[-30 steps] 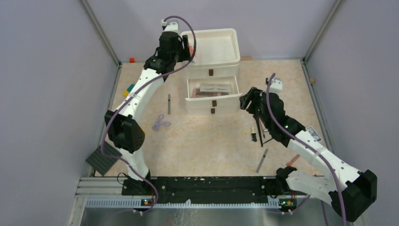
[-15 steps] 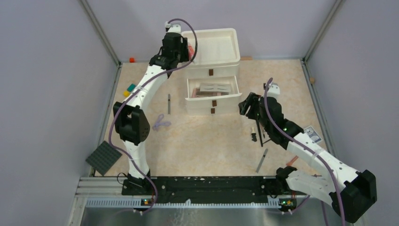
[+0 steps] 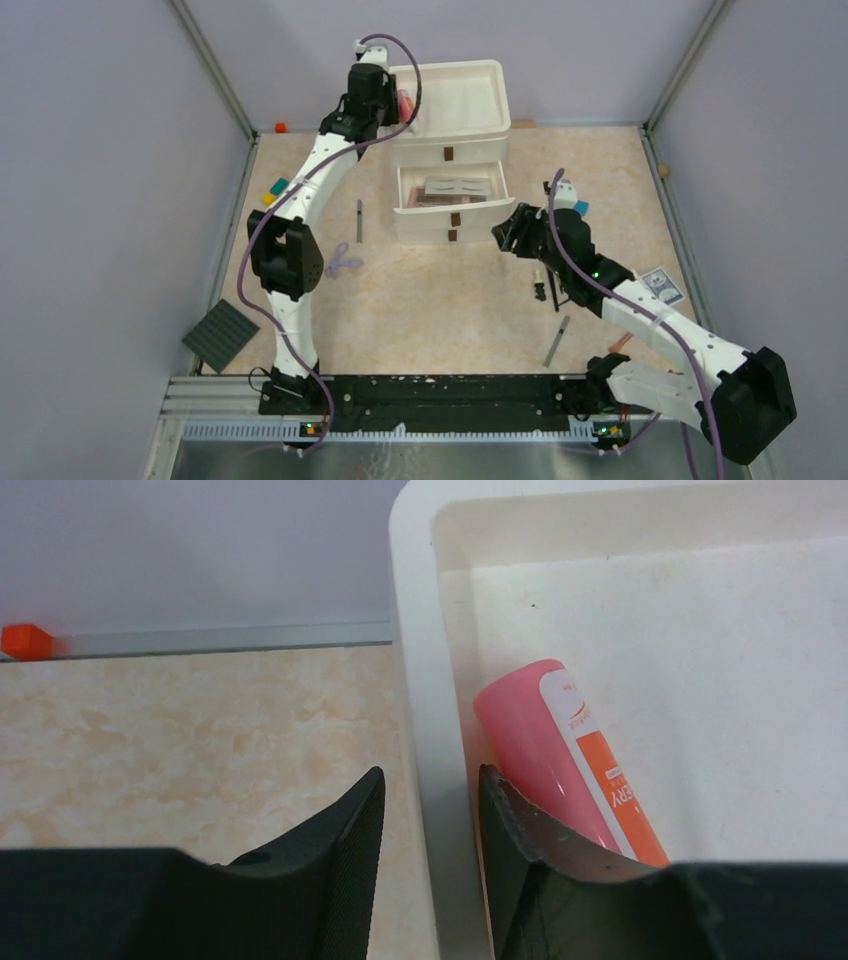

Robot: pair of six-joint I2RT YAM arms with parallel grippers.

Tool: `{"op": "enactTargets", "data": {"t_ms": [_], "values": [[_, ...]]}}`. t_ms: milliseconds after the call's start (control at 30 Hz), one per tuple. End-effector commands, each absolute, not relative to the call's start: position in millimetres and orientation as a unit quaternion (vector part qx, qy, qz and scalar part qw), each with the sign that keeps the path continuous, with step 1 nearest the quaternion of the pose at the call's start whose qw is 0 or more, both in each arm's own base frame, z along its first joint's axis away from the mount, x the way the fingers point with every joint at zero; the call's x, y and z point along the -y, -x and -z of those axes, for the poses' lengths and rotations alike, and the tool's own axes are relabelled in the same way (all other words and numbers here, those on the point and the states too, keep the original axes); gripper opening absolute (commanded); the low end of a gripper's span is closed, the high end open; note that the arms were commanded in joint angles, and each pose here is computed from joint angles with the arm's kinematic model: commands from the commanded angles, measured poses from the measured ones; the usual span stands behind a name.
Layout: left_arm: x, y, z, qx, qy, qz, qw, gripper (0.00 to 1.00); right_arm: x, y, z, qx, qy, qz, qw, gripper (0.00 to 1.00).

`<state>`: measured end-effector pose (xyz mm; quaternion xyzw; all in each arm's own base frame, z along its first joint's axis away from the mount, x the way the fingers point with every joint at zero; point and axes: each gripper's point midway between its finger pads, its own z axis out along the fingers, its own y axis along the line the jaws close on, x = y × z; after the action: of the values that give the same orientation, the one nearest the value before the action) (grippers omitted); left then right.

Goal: Organize the makeup
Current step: Close the drawer in the storage box.

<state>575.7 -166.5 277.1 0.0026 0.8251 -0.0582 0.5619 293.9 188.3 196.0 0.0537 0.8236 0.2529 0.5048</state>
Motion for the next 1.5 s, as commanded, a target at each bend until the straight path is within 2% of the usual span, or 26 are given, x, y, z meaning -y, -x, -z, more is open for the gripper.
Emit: {"op": "enactTargets", "data": {"t_ms": [0, 267, 300, 600, 900, 1467], "values": [[174, -586, -287, -0.815, -0.016, 0.073, 0.575, 0.40, -208, -303, -206, -0.806, -0.024, -0.288, 0.517, 0.52], [175, -582, -276, -0.823, -0.018, 0.075, 0.562, 0.01, -223, -320, -194, -0.809, -0.006, -0.275, 0.520, 0.50], [174, -581, -275, -0.825, -0.017, 0.074, 0.561, 0.00, -226, -322, -192, -0.809, -0.006, -0.273, 0.520, 0.49], [170, -572, -278, -0.828, 0.009, 0.067, 0.556, 0.00, -269, -328, -186, -0.808, 0.022, -0.263, 0.527, 0.46], [163, -549, -278, -0.835, 0.066, 0.062, 0.543, 0.00, -279, -349, -175, -0.798, 0.001, -0.234, 0.555, 0.42], [179, -525, -270, -0.841, 0.047, 0.063, 0.536, 0.00, -317, -390, -193, -0.770, 0.005, -0.243, 0.590, 0.41]]}}
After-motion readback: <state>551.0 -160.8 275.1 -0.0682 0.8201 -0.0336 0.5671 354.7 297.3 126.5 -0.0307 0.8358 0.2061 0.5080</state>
